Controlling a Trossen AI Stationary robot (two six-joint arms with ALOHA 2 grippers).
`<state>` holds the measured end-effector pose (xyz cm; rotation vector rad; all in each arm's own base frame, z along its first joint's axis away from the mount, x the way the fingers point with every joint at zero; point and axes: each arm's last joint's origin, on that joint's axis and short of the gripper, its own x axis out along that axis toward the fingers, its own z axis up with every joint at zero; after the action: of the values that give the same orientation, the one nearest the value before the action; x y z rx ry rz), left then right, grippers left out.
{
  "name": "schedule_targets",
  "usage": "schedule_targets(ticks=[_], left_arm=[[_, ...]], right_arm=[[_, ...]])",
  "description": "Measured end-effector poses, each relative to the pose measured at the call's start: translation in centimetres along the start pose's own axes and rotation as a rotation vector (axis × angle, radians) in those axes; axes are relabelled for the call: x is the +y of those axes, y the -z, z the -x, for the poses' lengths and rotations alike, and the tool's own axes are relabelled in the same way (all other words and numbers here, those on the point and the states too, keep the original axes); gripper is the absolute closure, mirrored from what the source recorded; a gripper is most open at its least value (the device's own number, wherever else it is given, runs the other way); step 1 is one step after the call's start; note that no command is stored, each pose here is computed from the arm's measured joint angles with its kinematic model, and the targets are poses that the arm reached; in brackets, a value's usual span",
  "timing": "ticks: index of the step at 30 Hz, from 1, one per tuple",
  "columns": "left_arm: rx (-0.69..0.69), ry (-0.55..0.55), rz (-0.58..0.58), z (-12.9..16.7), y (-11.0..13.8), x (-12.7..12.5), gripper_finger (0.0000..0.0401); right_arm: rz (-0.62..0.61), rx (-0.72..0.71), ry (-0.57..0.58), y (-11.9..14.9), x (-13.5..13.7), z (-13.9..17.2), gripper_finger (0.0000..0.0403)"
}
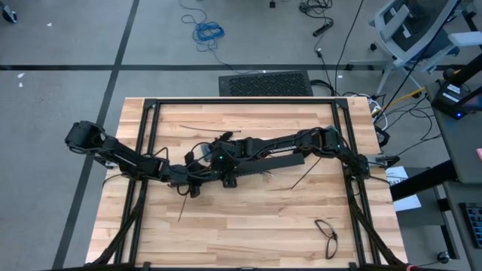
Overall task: Ziptie cables
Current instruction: Close the cable duct
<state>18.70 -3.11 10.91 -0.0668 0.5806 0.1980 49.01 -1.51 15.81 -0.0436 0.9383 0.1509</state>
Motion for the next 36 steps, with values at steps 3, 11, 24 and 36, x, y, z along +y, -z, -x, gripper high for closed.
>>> schedule_targets(ticks=[3,11,24,36], left_arm=[[0.000,-0.002,-0.001,0.00,0.00,0.01,0.0188],[-0.003,-0.011,-0.026,0.00,-0.01,0.04,0.0188],[-0.005,-0.014,-0.089,0.00,-0.03,0.04,0.0188],[0.000,0.015,-0.037,-0.02,-0.10,-0.07,0.0188]], right_arm=[[0.003,-0.014,0.000,-0.12,0.05,-0.05,0.0154],[-0.007,-0.047,-0.005,-0.42,0.03,-0.08,0.0154],[0.017,-0.063,-0.013,-0.57,0.25,-0.13,0.0154],[0.019,-0.063,-0.025,-0.60,0.36,-0.09,0.0154]])
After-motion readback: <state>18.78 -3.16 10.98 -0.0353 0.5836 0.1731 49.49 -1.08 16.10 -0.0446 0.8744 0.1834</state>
